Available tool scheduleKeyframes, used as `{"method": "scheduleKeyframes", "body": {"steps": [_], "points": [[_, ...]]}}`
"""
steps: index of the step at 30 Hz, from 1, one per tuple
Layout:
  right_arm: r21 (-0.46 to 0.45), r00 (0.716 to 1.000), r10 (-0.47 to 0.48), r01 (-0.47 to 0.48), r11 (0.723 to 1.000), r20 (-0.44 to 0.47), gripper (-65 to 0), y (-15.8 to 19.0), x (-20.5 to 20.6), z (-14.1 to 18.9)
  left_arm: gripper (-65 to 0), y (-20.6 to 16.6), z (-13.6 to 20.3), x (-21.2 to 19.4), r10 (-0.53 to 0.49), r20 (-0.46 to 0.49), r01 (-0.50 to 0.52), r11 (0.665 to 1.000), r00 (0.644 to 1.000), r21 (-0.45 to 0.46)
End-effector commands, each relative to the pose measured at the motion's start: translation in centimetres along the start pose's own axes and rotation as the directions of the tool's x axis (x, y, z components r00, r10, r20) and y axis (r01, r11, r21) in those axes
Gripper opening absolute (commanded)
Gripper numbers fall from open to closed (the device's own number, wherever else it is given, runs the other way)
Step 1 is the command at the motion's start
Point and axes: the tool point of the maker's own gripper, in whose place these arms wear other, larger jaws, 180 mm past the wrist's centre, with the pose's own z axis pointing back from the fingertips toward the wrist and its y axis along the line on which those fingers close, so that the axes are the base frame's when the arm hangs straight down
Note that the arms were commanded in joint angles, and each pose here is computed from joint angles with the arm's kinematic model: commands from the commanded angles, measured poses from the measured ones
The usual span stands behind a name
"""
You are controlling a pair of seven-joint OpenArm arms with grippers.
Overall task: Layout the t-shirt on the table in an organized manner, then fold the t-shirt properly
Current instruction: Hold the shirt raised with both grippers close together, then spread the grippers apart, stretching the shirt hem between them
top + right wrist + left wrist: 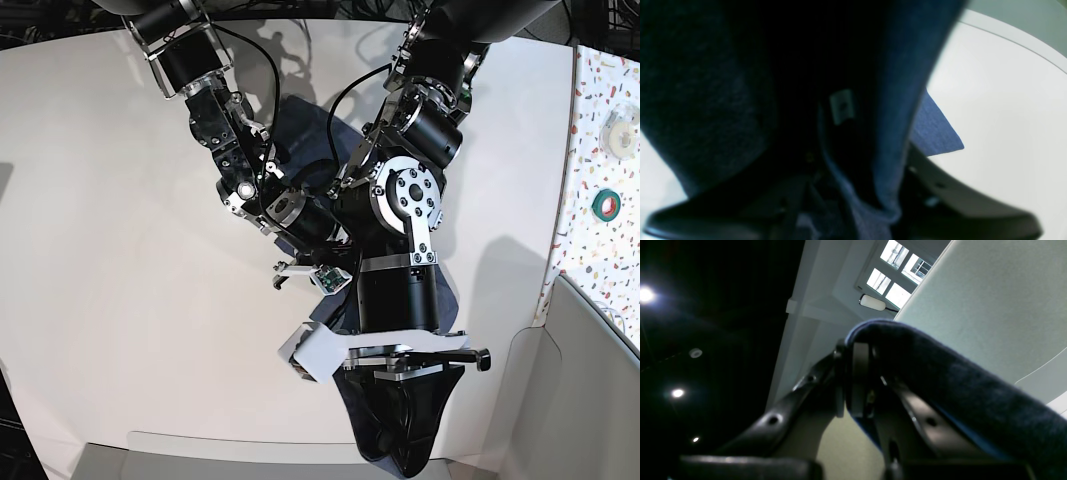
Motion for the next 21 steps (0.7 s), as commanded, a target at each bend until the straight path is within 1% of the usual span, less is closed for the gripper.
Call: {"method": "scheduleKeyframes", "body": {"steps": [1,2,3,12,15,18,21], "points": [[0.006,0.997,0.011,-0.011,1.000,0.074,-58.7,0.0,2.5,-0.1,-65.0,1.7,-0.3,0.9,0.013,0.029,-0.015,0.998,1.000,0.060],[0.006,0.997,0.011,-0.011,1.000,0.074,-62.9,0.0,2.5,-0.1,-65.0,1.7,-0.3,0.9,0.013,0.029,-0.015,0.998,1.000,0.060],[0.006,0.997,0.011,-0.011,1.000,0.074,-65.0,0.0,2.5,-0.1,-65.0,1.7,-0.3,0.9,0.013,0.029,-0.015,0.998,1.000,0.060],[-0.009,0.997,0.030,-0.029,1.000,0.069,-65.0,-0.9,2.4,0.2,-65.0,1.7,-0.3,0.9,0.013,0.028,-0.015,0.998,1.000,0.059],[-0.061,0.995,0.018,-0.012,0.998,0.093,-65.0,-2.9,3.3,0.8,-65.0,1.4,-0.2,0.7,0.012,0.022,-0.013,0.999,1.000,0.051],[-0.122,0.990,0.017,0.000,0.993,0.137,-65.0,-5.3,4.8,1.8,-65.0,0.7,0.3,0.2,0.008,0.009,-0.008,1.000,1.000,0.028],[-0.194,0.981,0.053,-0.016,0.981,0.188,-65.0,-8.5,7.5,3.0,-65.0,0.2,0.7,-1.0,-0.001,-0.024,0.001,1.000,1.000,0.011]]}}
